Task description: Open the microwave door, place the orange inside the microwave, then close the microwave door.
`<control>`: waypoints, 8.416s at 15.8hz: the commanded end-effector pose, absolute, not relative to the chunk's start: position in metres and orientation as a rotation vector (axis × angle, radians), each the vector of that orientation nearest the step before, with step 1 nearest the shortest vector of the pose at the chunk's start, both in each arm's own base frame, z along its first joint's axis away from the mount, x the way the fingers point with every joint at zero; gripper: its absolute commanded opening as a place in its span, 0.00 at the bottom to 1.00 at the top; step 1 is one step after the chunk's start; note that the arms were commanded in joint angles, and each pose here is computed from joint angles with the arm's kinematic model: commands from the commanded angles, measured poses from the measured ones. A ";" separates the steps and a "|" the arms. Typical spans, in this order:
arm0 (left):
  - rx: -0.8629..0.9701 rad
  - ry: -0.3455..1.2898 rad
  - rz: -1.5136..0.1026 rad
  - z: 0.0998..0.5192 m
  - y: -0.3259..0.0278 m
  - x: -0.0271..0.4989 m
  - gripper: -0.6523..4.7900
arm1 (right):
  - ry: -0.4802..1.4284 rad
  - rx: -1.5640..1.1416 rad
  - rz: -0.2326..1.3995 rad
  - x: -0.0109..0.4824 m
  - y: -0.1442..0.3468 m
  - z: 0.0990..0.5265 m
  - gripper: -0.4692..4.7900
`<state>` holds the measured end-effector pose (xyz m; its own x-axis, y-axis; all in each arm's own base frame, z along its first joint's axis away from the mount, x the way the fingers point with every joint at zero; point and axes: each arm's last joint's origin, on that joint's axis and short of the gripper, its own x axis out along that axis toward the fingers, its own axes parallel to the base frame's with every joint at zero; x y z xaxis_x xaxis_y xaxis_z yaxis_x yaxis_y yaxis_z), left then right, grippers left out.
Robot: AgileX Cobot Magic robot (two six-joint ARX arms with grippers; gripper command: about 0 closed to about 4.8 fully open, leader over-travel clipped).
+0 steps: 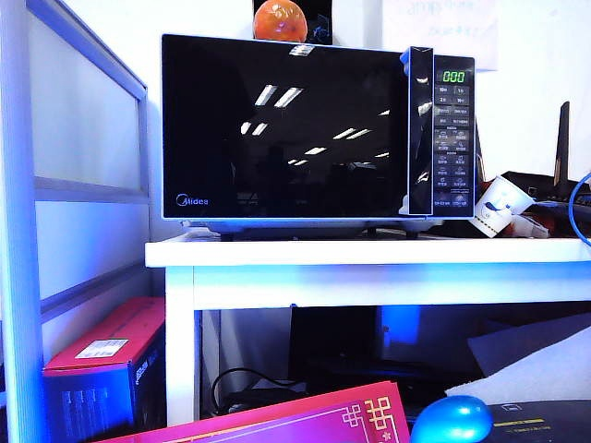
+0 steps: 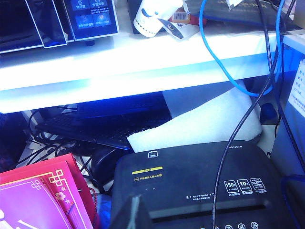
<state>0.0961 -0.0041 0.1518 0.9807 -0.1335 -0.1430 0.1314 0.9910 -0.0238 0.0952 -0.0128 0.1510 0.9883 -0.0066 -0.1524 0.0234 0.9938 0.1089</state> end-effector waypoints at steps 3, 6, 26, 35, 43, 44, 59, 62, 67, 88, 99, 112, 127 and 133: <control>-0.022 0.164 -0.135 0.149 -0.004 0.096 0.11 | 0.154 0.115 -0.011 0.096 -0.013 0.149 0.09; -0.350 -0.227 -0.065 0.199 -0.001 0.092 0.11 | -0.084 0.150 0.155 0.094 -0.008 0.183 0.09; 0.095 -0.010 -0.612 0.543 -0.049 0.242 0.11 | -0.109 0.135 0.106 0.194 -0.024 0.400 0.09; 0.111 0.074 -0.669 0.507 -0.095 0.304 0.11 | -0.040 0.001 0.377 0.285 0.022 0.409 0.09; 0.109 -0.005 -0.647 0.498 -0.105 0.333 0.11 | -0.001 0.006 0.412 0.326 0.035 0.385 0.09; 0.111 -0.010 -0.647 0.498 -0.105 0.333 0.11 | 0.013 0.008 0.416 0.329 0.036 0.381 0.09; 0.090 -0.007 -0.677 0.454 -0.131 0.391 0.86 | 0.017 0.008 0.462 0.336 0.052 0.373 0.09; 0.088 -0.008 -0.680 0.452 -0.132 0.393 1.00 | 0.015 0.008 0.463 0.336 0.052 0.373 0.09; 0.087 -0.049 -0.725 0.435 -0.155 0.409 1.00 | -0.023 0.004 0.498 0.334 0.061 0.377 0.09; -0.004 -0.132 -0.724 0.397 -0.190 0.442 1.00 | -0.119 -0.005 0.509 0.326 0.063 0.393 0.09; -0.010 -0.177 -0.732 0.392 -0.208 0.441 1.00 | -0.115 -0.004 0.510 0.326 0.064 0.392 0.09; -0.014 -0.236 -0.726 0.393 -0.209 0.443 1.00 | -0.111 -0.003 0.517 0.325 0.067 0.392 0.09; -0.013 -0.212 -0.743 0.392 -0.214 0.440 0.47 | -0.099 -0.002 0.510 0.326 0.067 0.391 0.09; -0.002 -0.221 -0.748 0.423 -0.204 0.419 0.47 | -0.087 -0.001 0.508 0.326 0.067 0.389 0.09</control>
